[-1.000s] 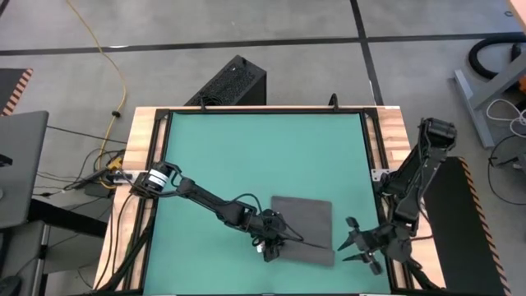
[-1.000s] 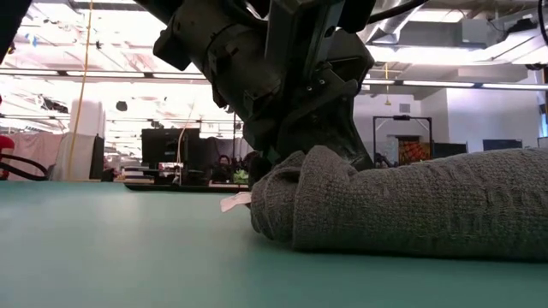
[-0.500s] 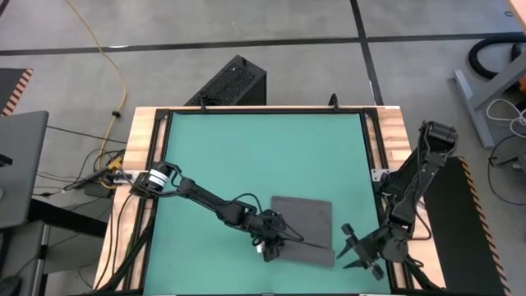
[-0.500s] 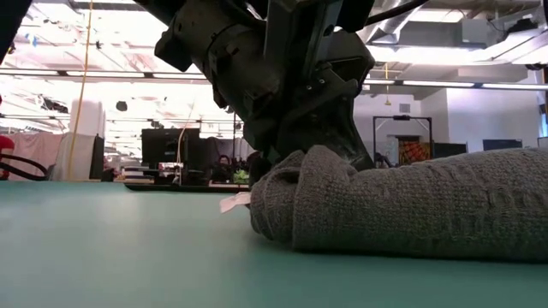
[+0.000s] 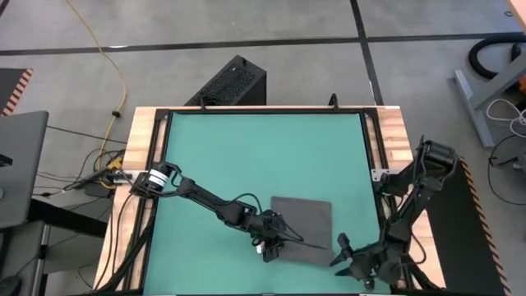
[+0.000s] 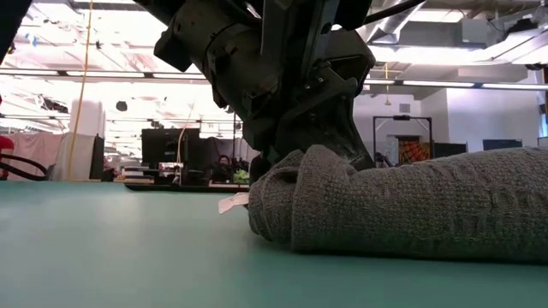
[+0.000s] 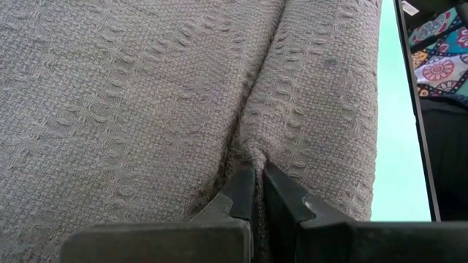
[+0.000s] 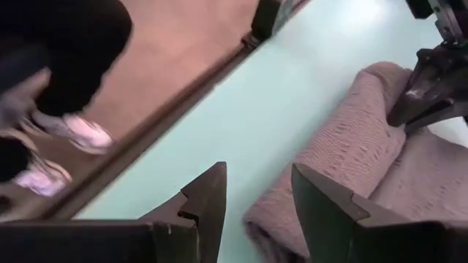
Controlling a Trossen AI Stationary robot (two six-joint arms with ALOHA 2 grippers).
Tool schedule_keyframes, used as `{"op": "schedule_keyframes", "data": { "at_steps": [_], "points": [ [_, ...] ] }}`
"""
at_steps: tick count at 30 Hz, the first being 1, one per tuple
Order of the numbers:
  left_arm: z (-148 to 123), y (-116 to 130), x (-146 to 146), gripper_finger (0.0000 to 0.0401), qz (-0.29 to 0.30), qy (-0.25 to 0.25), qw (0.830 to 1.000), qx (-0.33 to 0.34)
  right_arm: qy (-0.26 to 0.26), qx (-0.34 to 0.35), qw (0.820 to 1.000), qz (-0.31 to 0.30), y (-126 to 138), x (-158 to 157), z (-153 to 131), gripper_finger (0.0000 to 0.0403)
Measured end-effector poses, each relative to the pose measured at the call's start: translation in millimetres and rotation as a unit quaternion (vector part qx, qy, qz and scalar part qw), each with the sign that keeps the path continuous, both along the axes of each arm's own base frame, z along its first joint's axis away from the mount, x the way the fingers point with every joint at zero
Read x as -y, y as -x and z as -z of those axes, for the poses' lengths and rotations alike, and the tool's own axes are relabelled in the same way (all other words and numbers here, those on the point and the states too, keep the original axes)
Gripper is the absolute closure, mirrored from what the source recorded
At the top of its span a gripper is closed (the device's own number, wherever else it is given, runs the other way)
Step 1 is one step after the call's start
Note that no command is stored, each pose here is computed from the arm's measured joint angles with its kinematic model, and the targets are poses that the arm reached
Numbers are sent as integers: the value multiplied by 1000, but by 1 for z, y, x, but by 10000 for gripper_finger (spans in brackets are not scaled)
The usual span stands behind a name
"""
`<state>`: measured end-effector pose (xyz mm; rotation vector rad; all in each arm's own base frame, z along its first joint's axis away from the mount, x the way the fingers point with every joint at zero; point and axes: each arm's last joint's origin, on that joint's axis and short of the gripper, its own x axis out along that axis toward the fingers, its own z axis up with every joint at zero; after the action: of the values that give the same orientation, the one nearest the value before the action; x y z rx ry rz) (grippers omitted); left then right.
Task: Roll towel
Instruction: Roll the gray towel
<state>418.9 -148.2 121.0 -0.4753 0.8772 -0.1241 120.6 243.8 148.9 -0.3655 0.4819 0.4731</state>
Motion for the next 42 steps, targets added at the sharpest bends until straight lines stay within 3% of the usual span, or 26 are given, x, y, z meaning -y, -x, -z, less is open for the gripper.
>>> {"op": "schedule_keyframes", "data": {
  "at_steps": [7, 17, 21, 32, 37, 42],
  "points": [
    [0, 0, 0, 401, 1, 1, 1000, 0, 59, -35, 997, 28, -16, -10, -9, 210],
    [0, 0, 0, 401, 14, -9, 1000, 6, 44, -115, 990, 65, -29, -12, -27, 142],
    [0, 0, 0, 401, 18, -13, 1000, 8, 31, -143, 986, 78, -33, -11, -20, 142],
    [0, 0, 0, 401, 37, -33, 999, 16, 117, -119, 977, 135, -37, -13, 20, 145],
    [0, -1, -3, 401, 44, -47, 998, 21, 94, -130, 973, 164, -38, -15, 27, 180],
    [0, -3, -8, 401, 48, -58, 997, 26, 45, -154, 969, 188, -36, -12, 18, 296]
  ]
}}
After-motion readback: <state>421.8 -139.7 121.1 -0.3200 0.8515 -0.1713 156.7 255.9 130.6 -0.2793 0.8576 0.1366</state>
